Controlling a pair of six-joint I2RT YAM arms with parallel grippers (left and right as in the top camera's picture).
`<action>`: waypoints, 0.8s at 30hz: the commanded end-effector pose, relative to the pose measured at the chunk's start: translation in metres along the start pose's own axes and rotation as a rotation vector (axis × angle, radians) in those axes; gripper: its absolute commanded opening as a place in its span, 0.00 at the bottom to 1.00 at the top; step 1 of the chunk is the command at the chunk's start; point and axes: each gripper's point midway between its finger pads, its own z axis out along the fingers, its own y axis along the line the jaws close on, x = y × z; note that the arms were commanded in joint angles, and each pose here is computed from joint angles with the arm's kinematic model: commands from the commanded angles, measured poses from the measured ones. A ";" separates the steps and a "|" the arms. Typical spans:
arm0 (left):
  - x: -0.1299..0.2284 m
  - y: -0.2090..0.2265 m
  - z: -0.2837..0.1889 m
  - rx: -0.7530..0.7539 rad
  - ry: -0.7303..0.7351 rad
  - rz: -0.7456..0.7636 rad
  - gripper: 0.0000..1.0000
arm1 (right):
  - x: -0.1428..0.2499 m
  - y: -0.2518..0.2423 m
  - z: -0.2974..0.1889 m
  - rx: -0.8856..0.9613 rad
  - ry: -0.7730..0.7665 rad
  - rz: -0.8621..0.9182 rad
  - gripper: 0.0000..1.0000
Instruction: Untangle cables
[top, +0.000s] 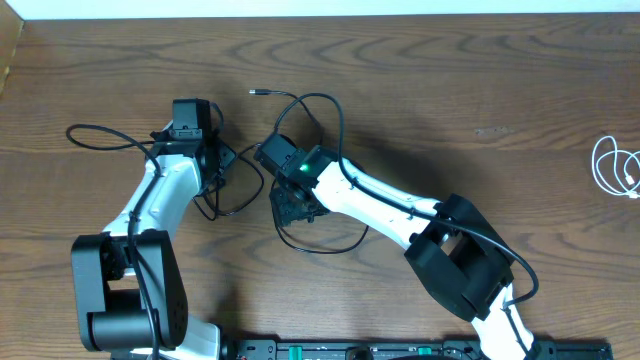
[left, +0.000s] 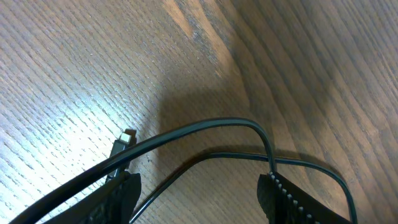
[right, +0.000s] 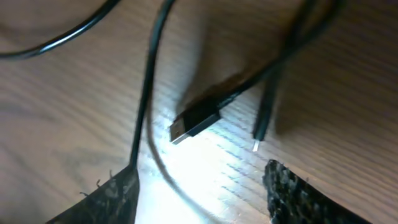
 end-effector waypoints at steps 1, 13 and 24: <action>-0.003 -0.002 -0.003 0.005 -0.009 -0.006 0.65 | -0.008 0.013 -0.013 -0.049 -0.023 -0.074 0.63; -0.003 -0.002 -0.003 0.005 -0.009 -0.006 0.65 | 0.011 0.025 -0.008 -0.030 0.006 -0.117 0.65; -0.003 -0.002 -0.003 0.005 -0.009 -0.006 0.65 | 0.022 0.023 -0.001 0.004 0.022 -0.132 0.45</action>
